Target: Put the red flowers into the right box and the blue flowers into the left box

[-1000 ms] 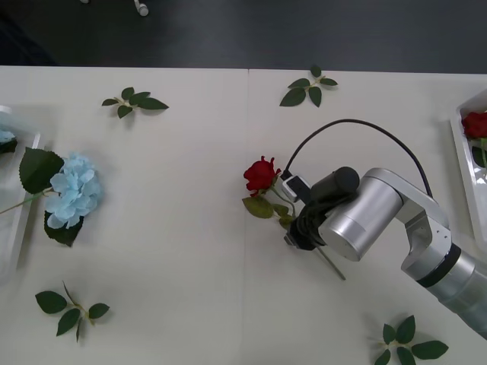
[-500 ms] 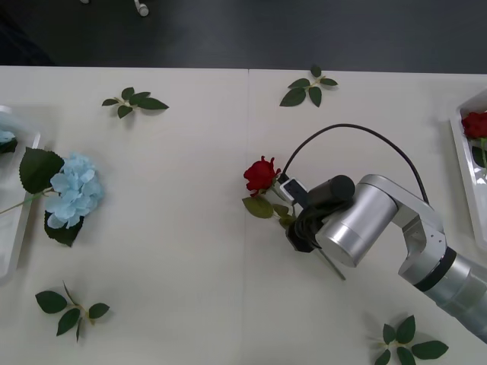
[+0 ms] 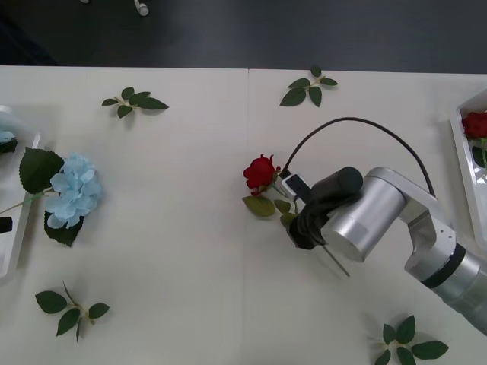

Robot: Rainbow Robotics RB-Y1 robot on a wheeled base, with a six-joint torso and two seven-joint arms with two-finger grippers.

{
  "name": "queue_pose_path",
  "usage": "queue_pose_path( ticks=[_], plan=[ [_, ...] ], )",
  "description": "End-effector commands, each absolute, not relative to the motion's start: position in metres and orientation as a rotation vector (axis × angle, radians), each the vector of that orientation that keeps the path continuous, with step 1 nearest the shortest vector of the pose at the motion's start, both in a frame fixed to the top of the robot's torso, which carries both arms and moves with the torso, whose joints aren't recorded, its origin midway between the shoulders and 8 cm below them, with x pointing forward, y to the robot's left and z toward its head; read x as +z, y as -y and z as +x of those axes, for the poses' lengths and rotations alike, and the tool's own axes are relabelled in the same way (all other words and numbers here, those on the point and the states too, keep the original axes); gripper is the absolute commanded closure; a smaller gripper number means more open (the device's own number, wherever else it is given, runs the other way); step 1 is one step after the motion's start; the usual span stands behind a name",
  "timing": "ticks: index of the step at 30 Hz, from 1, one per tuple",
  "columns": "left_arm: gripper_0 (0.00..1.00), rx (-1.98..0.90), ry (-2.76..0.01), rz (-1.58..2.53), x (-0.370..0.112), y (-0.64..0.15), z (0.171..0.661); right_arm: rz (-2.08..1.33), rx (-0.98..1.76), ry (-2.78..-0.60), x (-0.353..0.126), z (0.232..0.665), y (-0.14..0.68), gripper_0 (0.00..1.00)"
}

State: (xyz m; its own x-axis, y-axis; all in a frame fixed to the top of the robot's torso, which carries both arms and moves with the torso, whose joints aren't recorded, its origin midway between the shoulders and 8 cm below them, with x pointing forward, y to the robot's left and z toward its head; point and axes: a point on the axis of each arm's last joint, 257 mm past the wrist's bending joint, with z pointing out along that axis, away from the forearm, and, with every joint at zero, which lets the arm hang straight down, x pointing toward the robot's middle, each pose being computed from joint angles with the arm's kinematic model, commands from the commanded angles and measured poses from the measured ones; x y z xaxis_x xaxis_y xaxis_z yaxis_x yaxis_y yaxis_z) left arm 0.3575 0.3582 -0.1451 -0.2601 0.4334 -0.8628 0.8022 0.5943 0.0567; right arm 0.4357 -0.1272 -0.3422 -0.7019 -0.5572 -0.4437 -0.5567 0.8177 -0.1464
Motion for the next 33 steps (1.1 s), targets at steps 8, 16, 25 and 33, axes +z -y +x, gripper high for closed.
queue_pose_path(
  ticks=[8, 16, 25, 33],
  plan=[
    [0.0, -0.553, -1.777, 1.232, -0.121, -0.319, 0.355, -0.754, -0.065, -2.486, -0.171, 0.434, 0.196, 1.0],
    [0.0, -0.555, -1.742, 1.353, -0.117, -0.294, 0.366, -0.593, -0.263, -2.524, -0.096, 0.431, 0.29, 1.0],
    [0.0, -0.538, -1.701, 1.429, -0.112, -0.269, 0.383, -0.223, -0.338, -2.632, -0.059, 0.437, 0.407, 1.0],
    [0.0, -0.575, -1.672, 1.404, -0.117, -0.25, 0.388, 0.154, -0.334, -2.658, -0.069, 0.454, 0.505, 1.0]
  ],
)
